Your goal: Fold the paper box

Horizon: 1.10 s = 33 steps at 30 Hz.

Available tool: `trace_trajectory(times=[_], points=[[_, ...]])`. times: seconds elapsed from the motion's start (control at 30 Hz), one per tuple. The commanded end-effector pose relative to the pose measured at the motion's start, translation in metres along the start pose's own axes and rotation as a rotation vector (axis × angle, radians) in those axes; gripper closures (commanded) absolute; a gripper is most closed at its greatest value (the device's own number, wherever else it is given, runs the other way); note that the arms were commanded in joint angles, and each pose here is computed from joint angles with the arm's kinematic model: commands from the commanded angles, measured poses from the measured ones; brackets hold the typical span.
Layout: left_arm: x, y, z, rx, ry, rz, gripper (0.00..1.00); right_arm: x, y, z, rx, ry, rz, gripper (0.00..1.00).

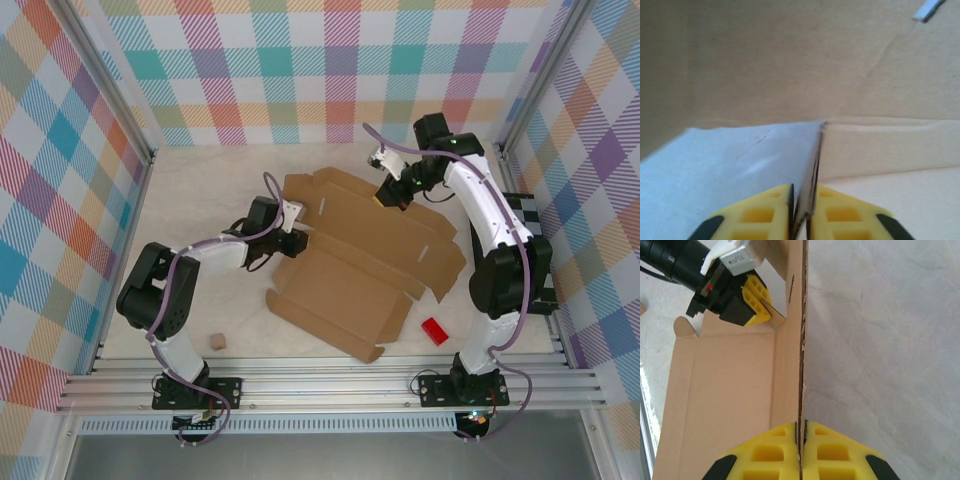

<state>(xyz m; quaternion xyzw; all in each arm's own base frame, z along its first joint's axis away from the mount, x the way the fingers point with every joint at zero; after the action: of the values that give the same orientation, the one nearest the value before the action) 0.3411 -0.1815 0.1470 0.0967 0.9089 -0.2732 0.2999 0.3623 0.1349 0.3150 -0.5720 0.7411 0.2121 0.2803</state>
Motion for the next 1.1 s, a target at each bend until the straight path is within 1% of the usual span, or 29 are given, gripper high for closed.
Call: trace_trajectory(times=[0.0, 0.07, 0.17, 0.27, 0.33, 0.37, 0.4, 0.47, 0.53, 0.57, 0.63, 0.7, 0.8, 0.9, 1.0, 1.07], points=[[-0.021, -0.001, -0.003, -0.153, -0.03, -0.14, 0.91, -0.012, 0.003, -0.012, 0.063, -0.044, 0.009, 1.0], [-0.029, -0.004, -0.004, -0.191, -0.041, -0.24, 0.94, -0.018, 0.001, -0.008, 0.13, -0.015, 0.032, 1.0], [-0.036, -0.012, -0.004, -0.189, -0.046, -0.395, 0.92, -0.027, 0.007, 0.004, 0.207, 0.03, 0.009, 1.0], [-0.037, -0.013, 0.002, -0.195, -0.027, -0.508, 0.84, -0.031, 0.014, 0.014, 0.258, 0.037, -0.036, 1.0], [-0.033, -0.011, 0.004, -0.206, -0.015, -0.528, 0.7, -0.03, 0.015, 0.017, 0.285, 0.025, -0.046, 1.0], [-0.032, -0.009, 0.002, -0.217, -0.01, -0.528, 0.67, -0.029, 0.015, 0.017, 0.296, 0.028, -0.051, 1.0], [-0.032, -0.007, -0.002, -0.218, -0.006, -0.526, 0.62, -0.028, 0.014, 0.017, 0.307, 0.037, -0.062, 1.0], [-0.038, -0.001, -0.021, -0.2, -0.025, -0.53, 0.51, -0.027, 0.014, 0.016, 0.313, 0.058, -0.089, 1.0], [-0.05, 0.006, -0.049, -0.189, -0.048, -0.513, 0.43, -0.026, 0.016, 0.015, 0.313, 0.068, -0.125, 1.0], [-0.057, 0.011, -0.067, -0.196, -0.054, -0.491, 0.39, -0.026, 0.017, 0.013, 0.325, 0.068, -0.145, 1.0], [-0.077, 0.019, -0.108, -0.245, -0.117, -0.445, 0.33, -0.029, 0.018, 0.007, 0.366, 0.072, -0.178, 1.0], [-0.089, 0.025, -0.142, -0.296, -0.186, -0.424, 0.31, -0.032, 0.021, 0.005, 0.407, 0.08, -0.227, 1.0], [-0.094, 0.036, -0.167, -0.351, -0.26, -0.43, 0.29, -0.035, 0.034, 0.016, 0.456, 0.114, -0.381, 1.0], [-0.09, 0.044, -0.167, -0.356, -0.288, -0.462, 0.29, -0.033, 0.046, 0.036, 0.487, 0.149, -0.51, 1.0], [-0.084, 0.048, -0.161, -0.347, -0.315, -0.492, 0.29, -0.027, 0.054, 0.055, 0.531, 0.191, -0.582, 1.0], [-0.08, 0.051, -0.157, -0.348, -0.32, -0.505, 0.29, -0.019, 0.066, 0.072, 0.567, 0.239, -0.667, 1.0]])
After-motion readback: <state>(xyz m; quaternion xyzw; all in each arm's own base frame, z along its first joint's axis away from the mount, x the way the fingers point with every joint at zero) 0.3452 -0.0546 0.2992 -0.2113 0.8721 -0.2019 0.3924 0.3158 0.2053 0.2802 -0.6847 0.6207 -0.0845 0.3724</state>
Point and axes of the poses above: each hand's point on the last joint's axis, 136 mm out from that joint toward the fingers, its own z axis out along the fingers, its own y axis along the line the jaws close on, x = y × z, the point moved 10 cm from there along -z, back along the fingers, and after that the axes turned 13 degrees about -z, right-handed, at the moved point
